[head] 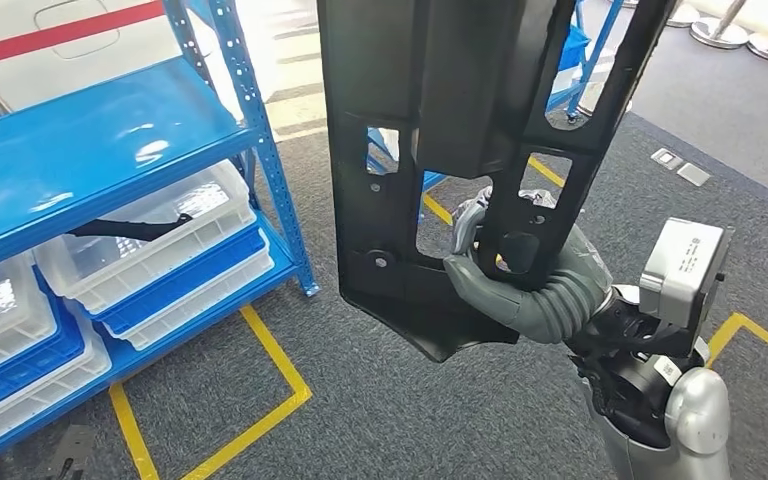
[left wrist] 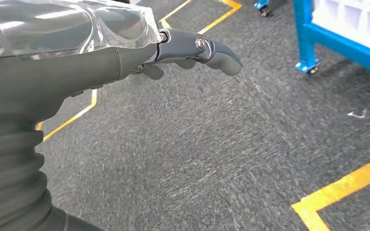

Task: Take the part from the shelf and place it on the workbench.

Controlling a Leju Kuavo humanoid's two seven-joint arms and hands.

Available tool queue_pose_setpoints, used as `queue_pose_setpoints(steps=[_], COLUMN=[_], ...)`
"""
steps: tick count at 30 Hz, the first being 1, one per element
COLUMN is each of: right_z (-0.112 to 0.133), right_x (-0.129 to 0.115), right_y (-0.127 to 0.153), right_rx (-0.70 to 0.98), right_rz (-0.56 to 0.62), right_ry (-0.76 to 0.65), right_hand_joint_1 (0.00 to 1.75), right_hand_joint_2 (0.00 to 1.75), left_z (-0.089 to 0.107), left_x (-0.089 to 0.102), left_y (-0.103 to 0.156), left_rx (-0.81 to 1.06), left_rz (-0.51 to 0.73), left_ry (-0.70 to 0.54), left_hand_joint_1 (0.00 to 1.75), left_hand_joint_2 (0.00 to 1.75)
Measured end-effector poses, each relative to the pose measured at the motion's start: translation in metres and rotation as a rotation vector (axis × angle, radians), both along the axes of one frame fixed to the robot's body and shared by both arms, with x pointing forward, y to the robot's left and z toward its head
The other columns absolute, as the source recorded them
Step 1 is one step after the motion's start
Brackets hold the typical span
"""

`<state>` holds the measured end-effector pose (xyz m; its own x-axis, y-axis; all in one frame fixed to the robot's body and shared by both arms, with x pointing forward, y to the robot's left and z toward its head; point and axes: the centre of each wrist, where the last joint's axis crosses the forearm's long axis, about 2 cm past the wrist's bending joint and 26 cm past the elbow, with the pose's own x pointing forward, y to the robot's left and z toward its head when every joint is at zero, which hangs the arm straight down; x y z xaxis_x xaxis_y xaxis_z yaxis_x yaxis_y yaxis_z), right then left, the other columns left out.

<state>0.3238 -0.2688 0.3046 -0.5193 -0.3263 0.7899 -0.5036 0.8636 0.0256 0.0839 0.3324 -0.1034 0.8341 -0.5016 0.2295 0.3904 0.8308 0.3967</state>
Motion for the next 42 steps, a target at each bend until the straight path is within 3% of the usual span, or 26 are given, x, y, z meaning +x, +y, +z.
queue_pose_setpoints(steps=[42], right_z=[0.007], right_x=[-0.0038], right_y=[-0.0021], right_rx=[0.001], right_rz=[-0.002], right_ry=[-0.025], right_hand_joint_1=[1.75], right_hand_joint_2=[1.75], left_z=[-0.0006], left_x=[-0.0039], left_y=[0.0024], left_rx=[0.001], left_rz=[-0.001], left_ry=[0.032], left_hand_joint_1=[0.0], left_hand_joint_2=[1.75])
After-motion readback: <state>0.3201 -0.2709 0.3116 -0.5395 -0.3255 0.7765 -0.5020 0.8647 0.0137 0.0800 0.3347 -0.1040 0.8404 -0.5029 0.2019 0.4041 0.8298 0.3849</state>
